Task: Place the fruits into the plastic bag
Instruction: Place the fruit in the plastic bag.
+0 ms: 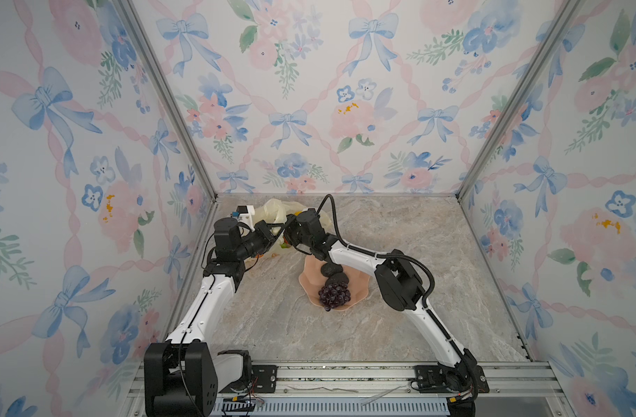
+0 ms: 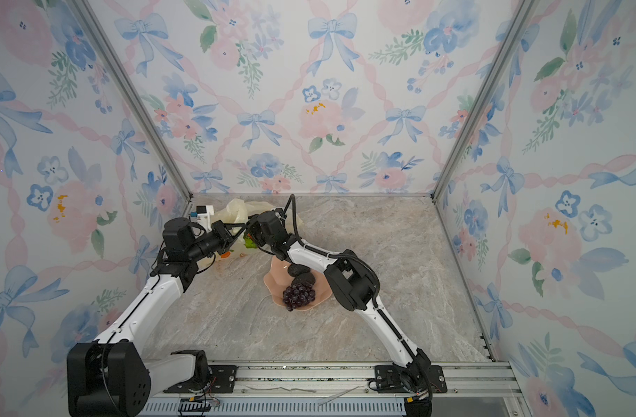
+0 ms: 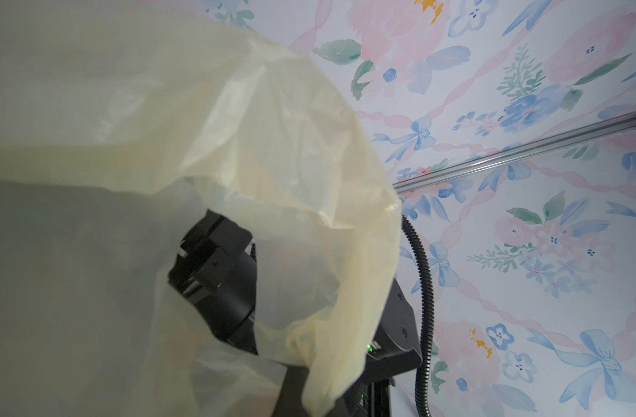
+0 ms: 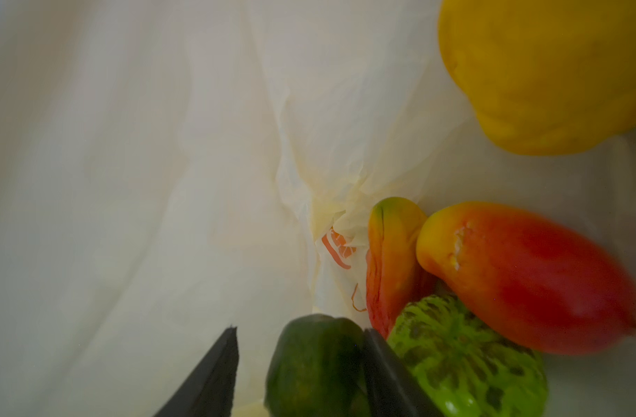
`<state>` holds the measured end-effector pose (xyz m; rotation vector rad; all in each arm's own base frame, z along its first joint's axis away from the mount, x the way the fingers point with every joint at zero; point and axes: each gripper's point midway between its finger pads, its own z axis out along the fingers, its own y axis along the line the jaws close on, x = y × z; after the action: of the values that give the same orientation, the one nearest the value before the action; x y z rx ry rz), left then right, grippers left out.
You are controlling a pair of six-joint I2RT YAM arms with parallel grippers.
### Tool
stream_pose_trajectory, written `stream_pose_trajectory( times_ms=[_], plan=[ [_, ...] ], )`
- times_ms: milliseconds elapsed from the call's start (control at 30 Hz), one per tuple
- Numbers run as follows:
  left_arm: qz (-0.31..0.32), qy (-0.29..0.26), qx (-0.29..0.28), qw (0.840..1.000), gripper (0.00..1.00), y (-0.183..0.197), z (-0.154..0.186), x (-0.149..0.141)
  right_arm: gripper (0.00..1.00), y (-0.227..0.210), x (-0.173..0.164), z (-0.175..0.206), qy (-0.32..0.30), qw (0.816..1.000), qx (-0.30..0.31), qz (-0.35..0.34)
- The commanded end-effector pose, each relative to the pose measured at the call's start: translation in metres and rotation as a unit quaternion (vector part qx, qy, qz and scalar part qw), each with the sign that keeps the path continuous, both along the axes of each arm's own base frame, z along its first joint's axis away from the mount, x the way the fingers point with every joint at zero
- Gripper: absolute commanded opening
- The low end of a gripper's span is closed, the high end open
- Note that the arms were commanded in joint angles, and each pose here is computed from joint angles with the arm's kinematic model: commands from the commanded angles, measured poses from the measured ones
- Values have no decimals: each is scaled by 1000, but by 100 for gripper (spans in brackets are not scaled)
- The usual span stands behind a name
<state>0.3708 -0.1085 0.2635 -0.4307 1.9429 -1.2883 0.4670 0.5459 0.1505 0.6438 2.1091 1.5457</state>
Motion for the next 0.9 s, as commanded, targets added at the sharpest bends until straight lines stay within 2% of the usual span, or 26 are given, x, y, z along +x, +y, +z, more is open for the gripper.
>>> stream_pose_trajectory(
  times_ms=[0,200,500,700,867],
  plan=[
    [-5,-22,1,1000,0,-2,13,2,64,13,-8,9,-15,999,-11,34],
    [4,-23,3,1000,0,4,11,1,68,6,-18,40,-47,996,-35,62],
    [24,-25,9,999,0,20,5,-6,71,-47,-44,61,-58,986,-128,88],
    [28,-28,13,999,0,24,4,-8,75,-86,-72,70,-69,964,-226,125],
    [27,-30,16,999,0,24,3,-9,81,-129,-95,76,-87,931,-321,150]
  ],
)
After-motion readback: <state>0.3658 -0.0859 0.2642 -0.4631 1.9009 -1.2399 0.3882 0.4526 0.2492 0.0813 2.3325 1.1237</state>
